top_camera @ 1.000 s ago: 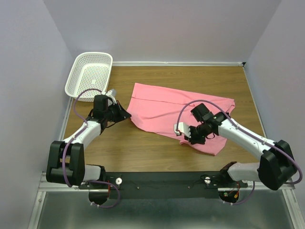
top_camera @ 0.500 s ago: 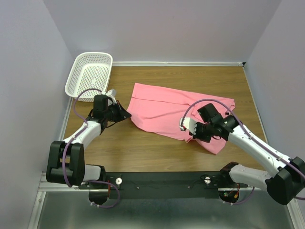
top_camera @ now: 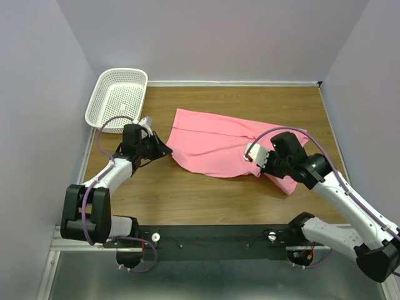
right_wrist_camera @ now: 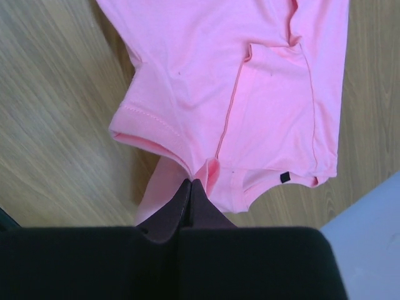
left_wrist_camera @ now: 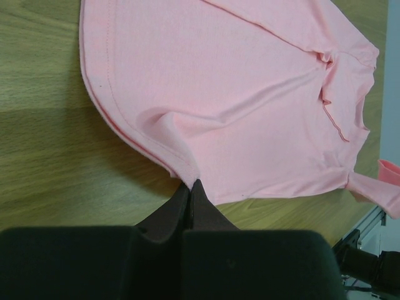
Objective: Fold and stack the t-shirts
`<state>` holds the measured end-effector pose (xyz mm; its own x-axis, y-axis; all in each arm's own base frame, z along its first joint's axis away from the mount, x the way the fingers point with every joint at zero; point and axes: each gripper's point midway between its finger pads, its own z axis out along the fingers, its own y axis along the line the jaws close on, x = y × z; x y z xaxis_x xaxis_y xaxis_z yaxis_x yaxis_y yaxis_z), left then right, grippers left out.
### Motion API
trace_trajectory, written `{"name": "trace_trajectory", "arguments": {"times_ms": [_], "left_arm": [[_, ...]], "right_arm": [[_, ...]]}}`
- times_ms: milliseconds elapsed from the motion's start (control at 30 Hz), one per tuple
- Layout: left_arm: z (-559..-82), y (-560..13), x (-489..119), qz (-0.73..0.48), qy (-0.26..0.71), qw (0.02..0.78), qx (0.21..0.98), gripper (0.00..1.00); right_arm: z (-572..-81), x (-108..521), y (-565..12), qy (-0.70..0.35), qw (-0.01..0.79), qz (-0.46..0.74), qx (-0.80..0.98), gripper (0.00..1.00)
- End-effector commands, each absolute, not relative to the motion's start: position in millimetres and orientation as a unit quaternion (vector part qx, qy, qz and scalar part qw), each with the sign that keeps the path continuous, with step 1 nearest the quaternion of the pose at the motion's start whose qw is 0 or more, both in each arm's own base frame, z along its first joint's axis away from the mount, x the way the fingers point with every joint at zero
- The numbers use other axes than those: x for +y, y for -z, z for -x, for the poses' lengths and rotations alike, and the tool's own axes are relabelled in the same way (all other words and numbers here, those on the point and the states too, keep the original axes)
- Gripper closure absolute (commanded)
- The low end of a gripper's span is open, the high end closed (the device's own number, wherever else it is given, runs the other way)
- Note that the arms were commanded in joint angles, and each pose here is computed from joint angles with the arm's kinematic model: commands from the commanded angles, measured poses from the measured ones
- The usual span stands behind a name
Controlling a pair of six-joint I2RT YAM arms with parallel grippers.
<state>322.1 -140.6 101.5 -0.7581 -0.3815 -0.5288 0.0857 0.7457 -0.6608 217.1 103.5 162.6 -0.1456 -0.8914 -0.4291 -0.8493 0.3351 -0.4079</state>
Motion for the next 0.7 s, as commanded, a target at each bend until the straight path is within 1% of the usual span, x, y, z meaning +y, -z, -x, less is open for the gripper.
{"name": "trace_trajectory", "arguments": {"times_ms": [0,233,667], "left_arm": [[-331,-120,-144,0.077,0.361,0.352,0.86,1.0],[-338,-131,-146,0.079,0.368,0.358,0.854,1.0],[-349,-136,-147,0.095,0.372,0.362,0.85,1.0]], "right_arm": [[-220,92,-178,0.063,0.321,0.556,0.764,0.99],[-224,83,-193,0.09,0.341,0.539,0.765,0.99],[-229,66,-218,0.136,0.371,0.503,0.769,1.0]]}}
